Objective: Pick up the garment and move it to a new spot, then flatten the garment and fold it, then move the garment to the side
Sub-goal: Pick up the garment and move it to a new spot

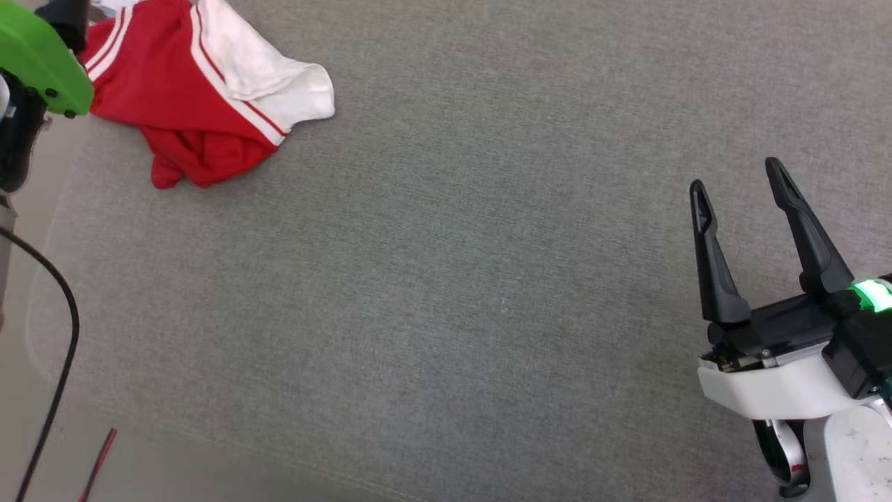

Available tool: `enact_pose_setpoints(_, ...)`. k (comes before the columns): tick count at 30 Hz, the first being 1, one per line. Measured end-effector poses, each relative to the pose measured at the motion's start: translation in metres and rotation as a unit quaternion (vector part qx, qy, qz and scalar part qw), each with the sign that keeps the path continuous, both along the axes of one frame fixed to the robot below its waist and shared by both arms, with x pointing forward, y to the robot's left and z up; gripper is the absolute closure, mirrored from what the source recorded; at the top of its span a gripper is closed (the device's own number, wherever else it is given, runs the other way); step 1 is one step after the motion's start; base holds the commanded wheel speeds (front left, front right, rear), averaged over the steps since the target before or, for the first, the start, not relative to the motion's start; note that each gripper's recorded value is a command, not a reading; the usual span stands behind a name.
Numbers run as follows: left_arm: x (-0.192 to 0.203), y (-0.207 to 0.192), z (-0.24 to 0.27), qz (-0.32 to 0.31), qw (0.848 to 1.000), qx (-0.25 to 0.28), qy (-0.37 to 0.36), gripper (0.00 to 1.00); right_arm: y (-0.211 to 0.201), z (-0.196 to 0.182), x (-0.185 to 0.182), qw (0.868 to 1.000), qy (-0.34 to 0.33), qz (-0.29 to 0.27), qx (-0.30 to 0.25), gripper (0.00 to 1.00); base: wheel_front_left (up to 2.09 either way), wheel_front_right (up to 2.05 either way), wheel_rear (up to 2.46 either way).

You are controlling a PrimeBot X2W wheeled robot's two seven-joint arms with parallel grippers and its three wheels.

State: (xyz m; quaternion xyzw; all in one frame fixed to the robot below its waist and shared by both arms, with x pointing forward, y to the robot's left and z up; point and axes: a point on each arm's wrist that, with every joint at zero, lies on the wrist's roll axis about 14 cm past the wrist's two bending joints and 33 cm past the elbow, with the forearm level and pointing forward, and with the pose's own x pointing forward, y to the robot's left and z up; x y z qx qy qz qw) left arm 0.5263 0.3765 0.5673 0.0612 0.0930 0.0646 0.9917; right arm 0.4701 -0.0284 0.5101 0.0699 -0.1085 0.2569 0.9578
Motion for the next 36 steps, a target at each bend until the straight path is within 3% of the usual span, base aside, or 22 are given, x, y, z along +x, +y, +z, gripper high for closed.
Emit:
enact_pose_setpoints(3, 0.006, -0.009, -0.041, -0.012, 0.994, -0.017, 0.110, 0.00, -0.006, -0.005, 0.003, 1.000, 0.003, -0.008, -0.002, 0.00, 0.00, 0.00, 0.00)
enact_pose_setpoints(7, 0.004, -0.017, -0.085, -0.019, 0.973, -0.028, 0.227, 0.00, -0.014, -0.014, 0.007, 1.000, 0.011, -0.018, -0.006, 0.00, 0.00, 0.00, 0.00)
enact_pose_setpoints(12, -0.014, -0.036, -0.149, -0.031, 0.926, -0.057, 0.373, 0.00, -0.023, -0.029, 0.012, 0.999, 0.026, -0.030, -0.013, 0.00, 0.00, 0.00, 0.00)
enact_pose_setpoints(20, -0.031, -0.041, -0.205, -0.029, 0.878, -0.057, 0.474, 0.00, -0.037, -0.043, 0.019, 0.998, 0.037, -0.049, -0.021, 0.00, 0.00, 0.00, 0.00)
enact_pose_setpoints(27, -0.029, -0.041, -0.219, -0.025, 0.868, -0.058, 0.492, 0.00, -0.046, -0.050, 0.020, 0.997, 0.045, -0.062, -0.027, 0.00, 0.00, 0.00, 0.00)
enact_pose_setpoints(29, -0.029, -0.041, -0.217, -0.027, 0.871, -0.055, 0.488, 1.00, -0.046, -0.048, 0.020, 0.997, 0.043, -0.062, -0.025, 0.00, 0.00, 0.00, 0.00)
enact_pose_setpoints(31, -0.029, -0.042, -0.215, -0.032, 0.876, -0.047, 0.480, 1.00, -0.045, -0.044, 0.020, 0.997, 0.041, -0.062, -0.022, 0.00, 0.00, 0.00, 0.00)
enact_pose_setpoints(36, -0.020, -0.043, -0.195, -0.051, 0.907, -0.012, 0.418, 1.00, -0.039, -0.032, 0.017, 0.998, 0.032, -0.055, -0.013, 0.00, 0.00, 0.00, 0.00)
